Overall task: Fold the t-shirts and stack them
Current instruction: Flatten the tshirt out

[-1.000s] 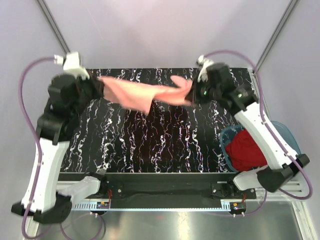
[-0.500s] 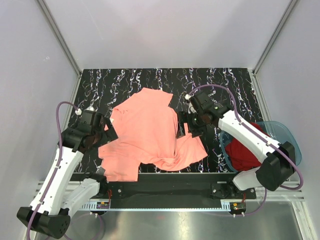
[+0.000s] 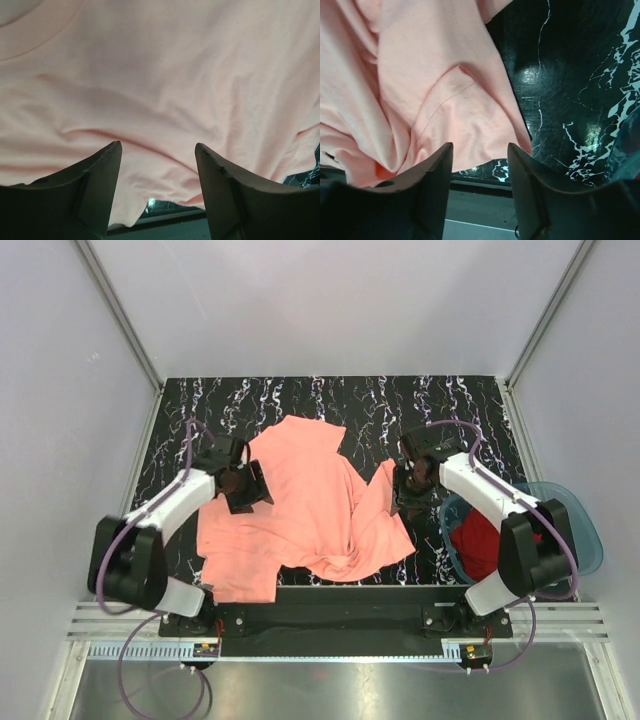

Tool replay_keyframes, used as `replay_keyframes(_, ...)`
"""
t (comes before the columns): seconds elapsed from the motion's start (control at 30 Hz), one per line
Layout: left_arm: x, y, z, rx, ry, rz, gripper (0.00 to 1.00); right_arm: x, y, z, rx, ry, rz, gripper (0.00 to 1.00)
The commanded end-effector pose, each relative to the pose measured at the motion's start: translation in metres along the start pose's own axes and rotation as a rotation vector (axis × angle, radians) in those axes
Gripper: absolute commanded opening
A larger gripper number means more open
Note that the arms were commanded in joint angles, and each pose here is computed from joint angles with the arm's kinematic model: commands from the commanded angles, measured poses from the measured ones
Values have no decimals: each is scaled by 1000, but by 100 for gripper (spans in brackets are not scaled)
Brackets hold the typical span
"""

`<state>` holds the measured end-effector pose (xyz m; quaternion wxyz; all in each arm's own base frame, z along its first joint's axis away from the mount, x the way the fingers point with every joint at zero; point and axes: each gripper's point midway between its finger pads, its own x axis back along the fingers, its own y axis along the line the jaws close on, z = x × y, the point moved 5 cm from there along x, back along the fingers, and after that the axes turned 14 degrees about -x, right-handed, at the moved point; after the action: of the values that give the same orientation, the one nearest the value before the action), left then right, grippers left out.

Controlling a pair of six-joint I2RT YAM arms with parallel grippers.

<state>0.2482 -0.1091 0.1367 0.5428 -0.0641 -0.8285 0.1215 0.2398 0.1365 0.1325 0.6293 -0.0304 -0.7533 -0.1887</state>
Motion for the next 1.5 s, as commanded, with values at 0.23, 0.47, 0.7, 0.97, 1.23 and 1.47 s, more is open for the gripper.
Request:
replay_keyframes(0.23,-81,-19,-51,138,37,140,65,-41,19,-24,-52,-10,-30,50)
replay_keyframes(0.47,-100,4,-71,256,48,90,67,-71,26,-78,-78,-92,55,25)
replay_keyframes(0.7,-116,33,-103,339,54,92,63,-83,3,-160,-147,-215,202,22)
replay_keyframes(0.97,-51,-3,-140,159,-137,234,71,-31,20,-193,-54,-286,200,59)
replay_keyframes(1.23,-2,-18,-55,62,-158,98,78,-21,51,-144,-378,-115,-75,59)
replay_keyframes(1.47,17,1,-33,33,-169,24,71,-49,56,-138,-667,-136,-26,36)
